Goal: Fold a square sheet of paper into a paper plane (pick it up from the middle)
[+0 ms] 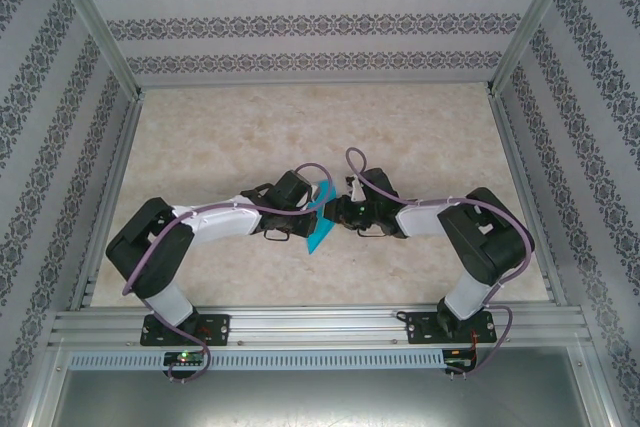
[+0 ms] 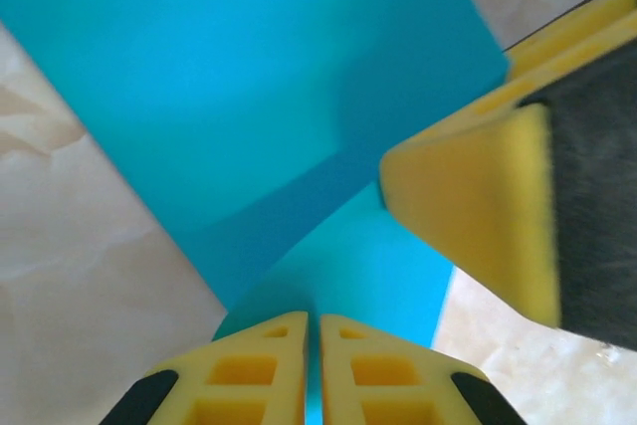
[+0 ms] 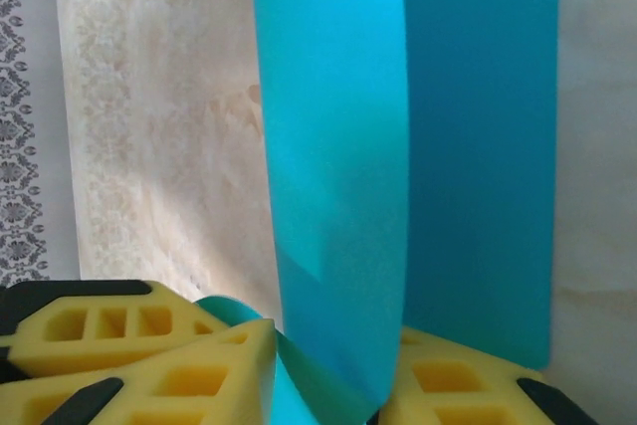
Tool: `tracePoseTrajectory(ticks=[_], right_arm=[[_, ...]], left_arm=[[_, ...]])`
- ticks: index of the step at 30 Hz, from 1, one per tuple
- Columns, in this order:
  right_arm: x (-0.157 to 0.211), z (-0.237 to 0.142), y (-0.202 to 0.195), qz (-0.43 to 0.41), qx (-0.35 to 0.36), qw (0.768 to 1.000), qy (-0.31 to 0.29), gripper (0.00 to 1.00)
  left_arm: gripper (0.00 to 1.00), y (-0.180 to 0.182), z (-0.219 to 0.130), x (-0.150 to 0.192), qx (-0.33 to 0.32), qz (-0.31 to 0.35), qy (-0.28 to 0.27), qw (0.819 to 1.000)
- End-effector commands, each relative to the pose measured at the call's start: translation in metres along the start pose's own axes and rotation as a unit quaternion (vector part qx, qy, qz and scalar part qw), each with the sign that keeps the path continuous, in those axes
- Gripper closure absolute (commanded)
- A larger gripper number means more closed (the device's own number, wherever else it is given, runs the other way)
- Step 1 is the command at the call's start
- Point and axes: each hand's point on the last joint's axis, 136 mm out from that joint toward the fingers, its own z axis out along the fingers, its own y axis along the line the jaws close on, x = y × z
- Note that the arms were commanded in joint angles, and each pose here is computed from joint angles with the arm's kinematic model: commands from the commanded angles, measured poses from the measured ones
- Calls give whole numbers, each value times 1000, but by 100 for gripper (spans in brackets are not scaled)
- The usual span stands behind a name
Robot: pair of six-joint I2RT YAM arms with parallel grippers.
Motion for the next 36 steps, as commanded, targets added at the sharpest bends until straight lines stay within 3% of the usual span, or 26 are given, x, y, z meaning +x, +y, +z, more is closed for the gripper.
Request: tracePoseTrajectory(ticks=[1,9,18,20,22,25,36], right_arm=[[0,6,12,-37,-11,999,15,70],[-3,15,12,-47,-5,998,32,75],[1,17,10,-37,6,999,22,93],[0,15,8,-12,14,1000,-2,97],[0,12,10,12,13,999,-36,100],[0,5,16,27,17,997,-69,97],[7,-5,15,68,34,987,-141,97]], left_arm=[[87,8,5,-1,-25,-13,-9,1000],[85,2,5,-3,-8,-10,-16,1000],[73,-3,-9,0,9,-3,-33,999],[64,-5,-14,0,8,2,-40,999],[62,-7,-17,1,8,6,-48,999],[57,-11,-22,8,-2,14,-54,998],[55,-26,-29,26,-55,76,-83,992]])
